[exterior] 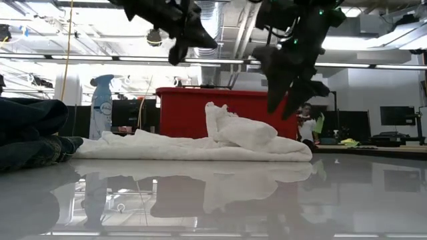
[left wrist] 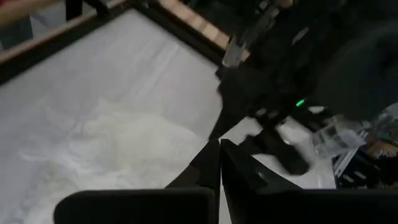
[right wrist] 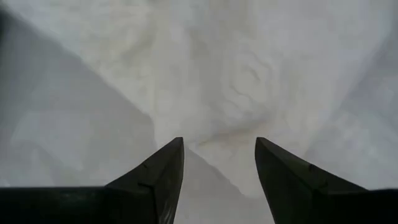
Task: Fold Laundry from Bin
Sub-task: Fold the white dress from the red bin
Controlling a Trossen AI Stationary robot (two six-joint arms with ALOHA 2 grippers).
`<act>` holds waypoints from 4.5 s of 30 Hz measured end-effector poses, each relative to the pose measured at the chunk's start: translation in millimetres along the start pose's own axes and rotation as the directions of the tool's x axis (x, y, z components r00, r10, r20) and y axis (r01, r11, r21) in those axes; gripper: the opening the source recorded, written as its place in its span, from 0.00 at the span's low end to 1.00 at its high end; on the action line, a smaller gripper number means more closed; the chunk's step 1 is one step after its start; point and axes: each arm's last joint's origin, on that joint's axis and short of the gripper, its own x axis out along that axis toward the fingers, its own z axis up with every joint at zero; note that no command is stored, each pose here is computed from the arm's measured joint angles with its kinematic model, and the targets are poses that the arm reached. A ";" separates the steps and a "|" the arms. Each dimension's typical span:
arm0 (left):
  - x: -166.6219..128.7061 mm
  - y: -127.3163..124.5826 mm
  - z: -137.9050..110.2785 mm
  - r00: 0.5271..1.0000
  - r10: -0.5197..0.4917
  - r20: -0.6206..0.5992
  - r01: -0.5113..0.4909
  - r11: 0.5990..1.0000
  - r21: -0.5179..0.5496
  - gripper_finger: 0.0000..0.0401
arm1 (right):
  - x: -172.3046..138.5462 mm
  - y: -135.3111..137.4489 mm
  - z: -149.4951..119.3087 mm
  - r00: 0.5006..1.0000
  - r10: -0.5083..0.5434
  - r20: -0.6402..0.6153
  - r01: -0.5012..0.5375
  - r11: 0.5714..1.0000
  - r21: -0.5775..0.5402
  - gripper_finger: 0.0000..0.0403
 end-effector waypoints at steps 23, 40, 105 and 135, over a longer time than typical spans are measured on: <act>-41.1 -22.2 8.3 0.997 -0.022 0.068 0.018 0.998 0.066 0.00 | 40.5 12.9 7.4 0.991 -0.019 0.135 -0.029 0.940 0.341 0.48; -41.0 -22.3 5.8 0.998 -0.048 0.031 0.043 0.988 0.148 0.00 | 28.0 62.3 8.9 0.868 0.456 0.196 -0.409 0.881 -0.236 0.07; 68.9 50.2 -150.4 0.948 0.283 -0.147 -0.278 0.959 0.055 0.00 | 94.4 -41.8 64.3 0.899 -0.385 0.210 0.351 0.918 0.183 0.06; 56.6 -32.1 -132.5 0.979 0.025 -0.204 0.064 0.905 0.420 0.00 | 92.5 -47.3 72.1 0.913 -0.350 0.208 0.330 0.936 0.126 0.06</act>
